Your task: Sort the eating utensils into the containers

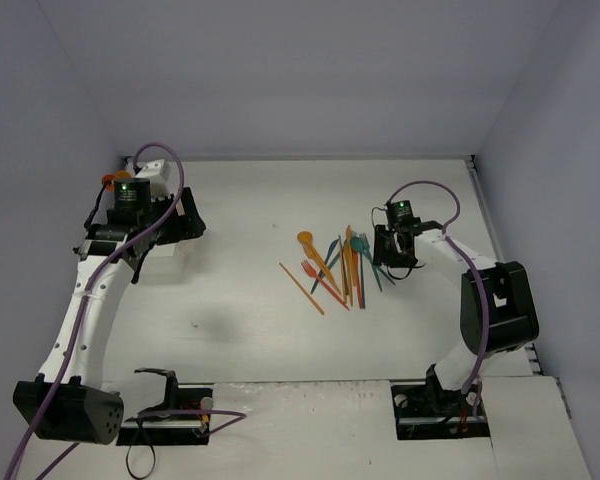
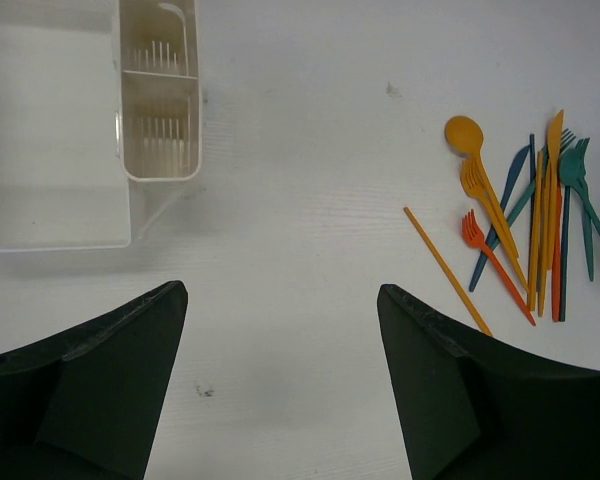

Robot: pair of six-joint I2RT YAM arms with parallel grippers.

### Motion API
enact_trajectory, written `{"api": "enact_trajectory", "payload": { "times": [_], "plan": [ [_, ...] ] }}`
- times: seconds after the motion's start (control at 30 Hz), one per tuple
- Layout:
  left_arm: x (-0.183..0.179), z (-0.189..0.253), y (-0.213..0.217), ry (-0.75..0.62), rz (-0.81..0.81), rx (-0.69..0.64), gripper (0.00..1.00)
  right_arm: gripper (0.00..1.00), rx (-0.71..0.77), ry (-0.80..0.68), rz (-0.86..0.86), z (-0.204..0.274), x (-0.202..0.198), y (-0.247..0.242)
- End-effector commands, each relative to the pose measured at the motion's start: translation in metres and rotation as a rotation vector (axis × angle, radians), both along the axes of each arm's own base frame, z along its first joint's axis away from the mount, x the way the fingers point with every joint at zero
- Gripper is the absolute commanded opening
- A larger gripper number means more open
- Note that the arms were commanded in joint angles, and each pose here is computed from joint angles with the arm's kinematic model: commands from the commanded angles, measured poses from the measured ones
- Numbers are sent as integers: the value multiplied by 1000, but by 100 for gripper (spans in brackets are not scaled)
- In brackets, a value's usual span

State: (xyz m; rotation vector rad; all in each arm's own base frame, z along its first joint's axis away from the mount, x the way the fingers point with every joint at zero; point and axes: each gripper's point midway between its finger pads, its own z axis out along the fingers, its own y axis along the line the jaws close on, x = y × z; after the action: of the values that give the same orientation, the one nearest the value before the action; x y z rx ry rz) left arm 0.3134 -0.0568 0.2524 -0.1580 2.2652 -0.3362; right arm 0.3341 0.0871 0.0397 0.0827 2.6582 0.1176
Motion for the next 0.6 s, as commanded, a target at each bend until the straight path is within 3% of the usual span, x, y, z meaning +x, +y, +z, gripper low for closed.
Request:
{"api": "enact_trajectory", "payload": {
  "times": [0.0, 0.57],
  "plan": [
    [-3, 5, -9, -29, -49, 3, 74, 40, -20, 15, -43, -7, -9, -8],
    [-1, -4, -18, -5, -86, 13, 74, 34, -88, 68, -57, -31, -20, -20]
  ]
}}
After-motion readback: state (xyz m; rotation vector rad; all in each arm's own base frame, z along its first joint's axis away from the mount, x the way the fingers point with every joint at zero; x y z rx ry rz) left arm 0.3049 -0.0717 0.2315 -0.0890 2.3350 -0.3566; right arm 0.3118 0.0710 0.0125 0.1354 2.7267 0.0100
